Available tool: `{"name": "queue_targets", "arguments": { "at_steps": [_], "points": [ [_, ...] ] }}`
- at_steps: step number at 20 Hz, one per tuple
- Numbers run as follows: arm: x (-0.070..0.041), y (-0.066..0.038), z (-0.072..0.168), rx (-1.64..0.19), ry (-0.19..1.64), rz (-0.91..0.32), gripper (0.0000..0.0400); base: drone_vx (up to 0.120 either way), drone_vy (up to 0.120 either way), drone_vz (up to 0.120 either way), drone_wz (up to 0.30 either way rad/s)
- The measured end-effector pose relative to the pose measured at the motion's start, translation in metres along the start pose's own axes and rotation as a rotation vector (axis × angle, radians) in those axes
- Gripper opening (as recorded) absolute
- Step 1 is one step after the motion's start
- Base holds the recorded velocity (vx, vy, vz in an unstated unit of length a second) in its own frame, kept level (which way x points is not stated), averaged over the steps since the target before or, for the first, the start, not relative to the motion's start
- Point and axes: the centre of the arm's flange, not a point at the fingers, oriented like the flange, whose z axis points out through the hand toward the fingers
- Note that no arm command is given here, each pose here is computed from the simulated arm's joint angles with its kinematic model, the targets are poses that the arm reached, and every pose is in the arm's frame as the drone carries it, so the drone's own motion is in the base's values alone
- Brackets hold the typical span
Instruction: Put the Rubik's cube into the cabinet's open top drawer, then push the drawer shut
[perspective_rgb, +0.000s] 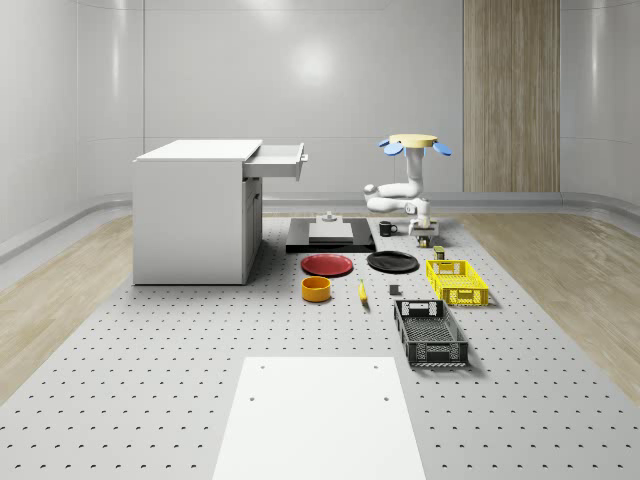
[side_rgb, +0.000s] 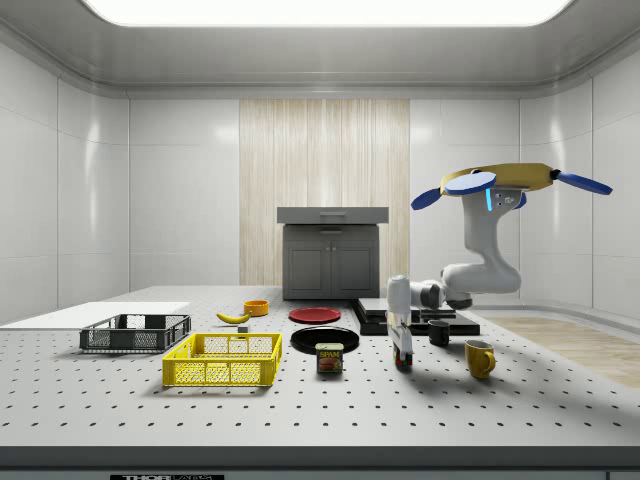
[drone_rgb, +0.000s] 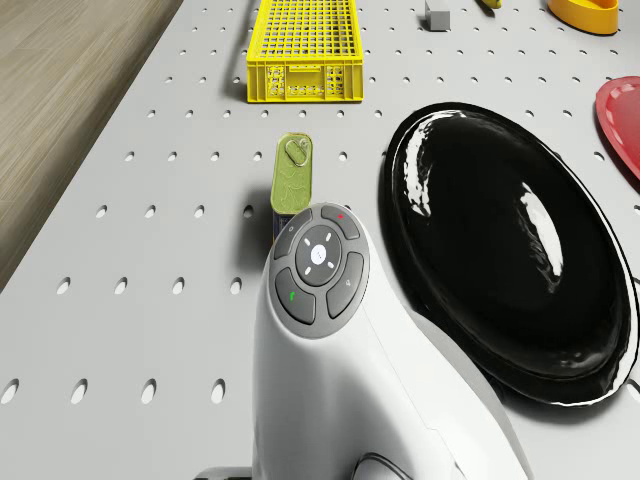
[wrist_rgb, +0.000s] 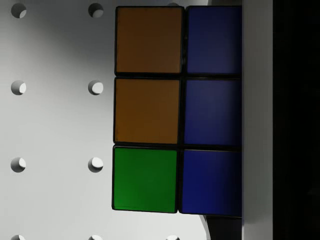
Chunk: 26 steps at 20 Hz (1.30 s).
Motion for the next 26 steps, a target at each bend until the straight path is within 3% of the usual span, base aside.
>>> {"name": "queue_targets", "arguments": {
  "at_steps": [9,26],
  "points": [
    [0.000,0.000,-0.028,0.001,-0.001,0.000,0.0322,0.000,0.000,0.120,0.000],
    [0.000,0.000,-0.035,0.001,-0.002,0.000,0.0322,0.000,-0.106,0.120,0.000]
  ]
}}
